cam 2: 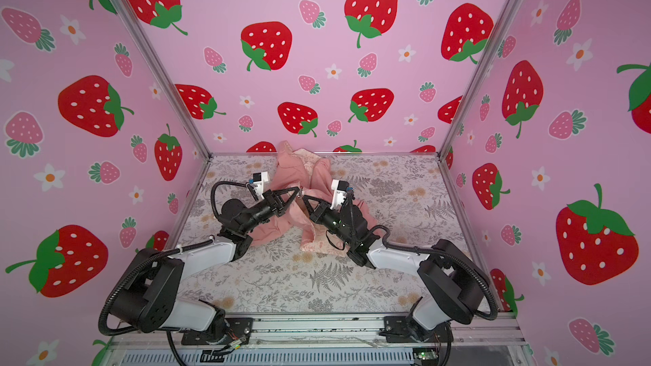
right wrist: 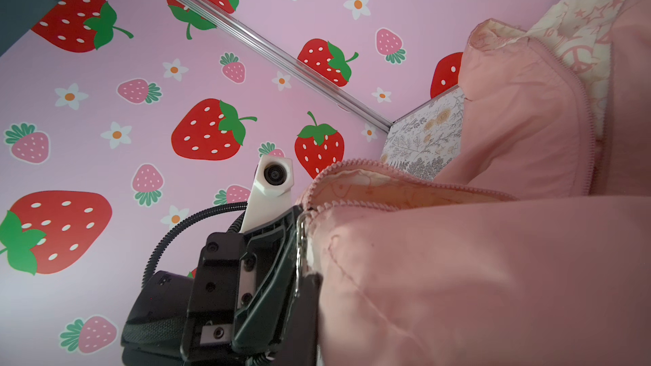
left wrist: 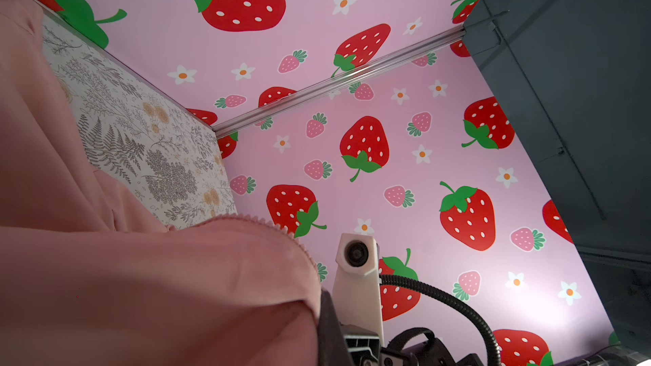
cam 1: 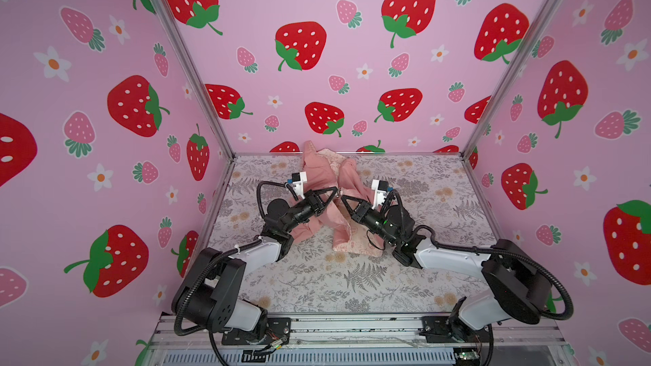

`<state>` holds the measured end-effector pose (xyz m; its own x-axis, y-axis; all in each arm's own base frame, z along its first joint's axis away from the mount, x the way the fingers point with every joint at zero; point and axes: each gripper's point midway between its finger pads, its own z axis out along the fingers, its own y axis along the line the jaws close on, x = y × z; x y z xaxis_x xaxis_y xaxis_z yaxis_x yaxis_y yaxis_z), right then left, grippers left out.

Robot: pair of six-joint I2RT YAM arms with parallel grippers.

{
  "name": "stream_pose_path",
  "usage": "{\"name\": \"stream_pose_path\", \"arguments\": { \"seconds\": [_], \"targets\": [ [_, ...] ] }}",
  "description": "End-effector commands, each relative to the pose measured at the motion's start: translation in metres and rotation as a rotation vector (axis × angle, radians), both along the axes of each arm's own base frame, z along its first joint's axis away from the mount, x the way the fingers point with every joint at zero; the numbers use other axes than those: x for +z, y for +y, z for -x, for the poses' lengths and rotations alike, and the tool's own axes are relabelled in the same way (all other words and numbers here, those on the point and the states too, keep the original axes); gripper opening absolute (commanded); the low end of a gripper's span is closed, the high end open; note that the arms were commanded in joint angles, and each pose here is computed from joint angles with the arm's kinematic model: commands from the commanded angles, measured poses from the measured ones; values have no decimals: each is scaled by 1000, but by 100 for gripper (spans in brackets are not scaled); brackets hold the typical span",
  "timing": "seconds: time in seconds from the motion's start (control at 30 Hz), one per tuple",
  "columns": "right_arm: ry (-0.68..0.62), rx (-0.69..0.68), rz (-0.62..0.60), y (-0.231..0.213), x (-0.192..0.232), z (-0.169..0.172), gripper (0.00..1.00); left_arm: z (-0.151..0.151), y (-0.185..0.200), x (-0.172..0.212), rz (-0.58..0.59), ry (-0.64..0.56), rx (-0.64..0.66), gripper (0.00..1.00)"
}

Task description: Zip up the jacket

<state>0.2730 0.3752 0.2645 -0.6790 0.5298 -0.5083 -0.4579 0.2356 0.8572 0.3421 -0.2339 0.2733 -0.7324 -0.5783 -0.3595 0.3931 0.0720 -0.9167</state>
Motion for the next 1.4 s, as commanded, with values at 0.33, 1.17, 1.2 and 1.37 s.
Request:
{"name": "stream_pose_path", "arguments": {
  "seconds": [0.33,1.17,1.2,1.37],
  "targets": [
    [-9,11,-70,-2,16,-1,27,4,3,26,40,-94,4,0],
    [76,-4,-276,-7,26,-18,32,7,2,27,45,-102,-11,0],
    [69,-7,-282,-8,29,-18,32,7,2,27,45,-102,-9,0],
    [63,-8,-301,-9,33,-19,32,7,1,26,49,-99,-14,0]
  ]
}}
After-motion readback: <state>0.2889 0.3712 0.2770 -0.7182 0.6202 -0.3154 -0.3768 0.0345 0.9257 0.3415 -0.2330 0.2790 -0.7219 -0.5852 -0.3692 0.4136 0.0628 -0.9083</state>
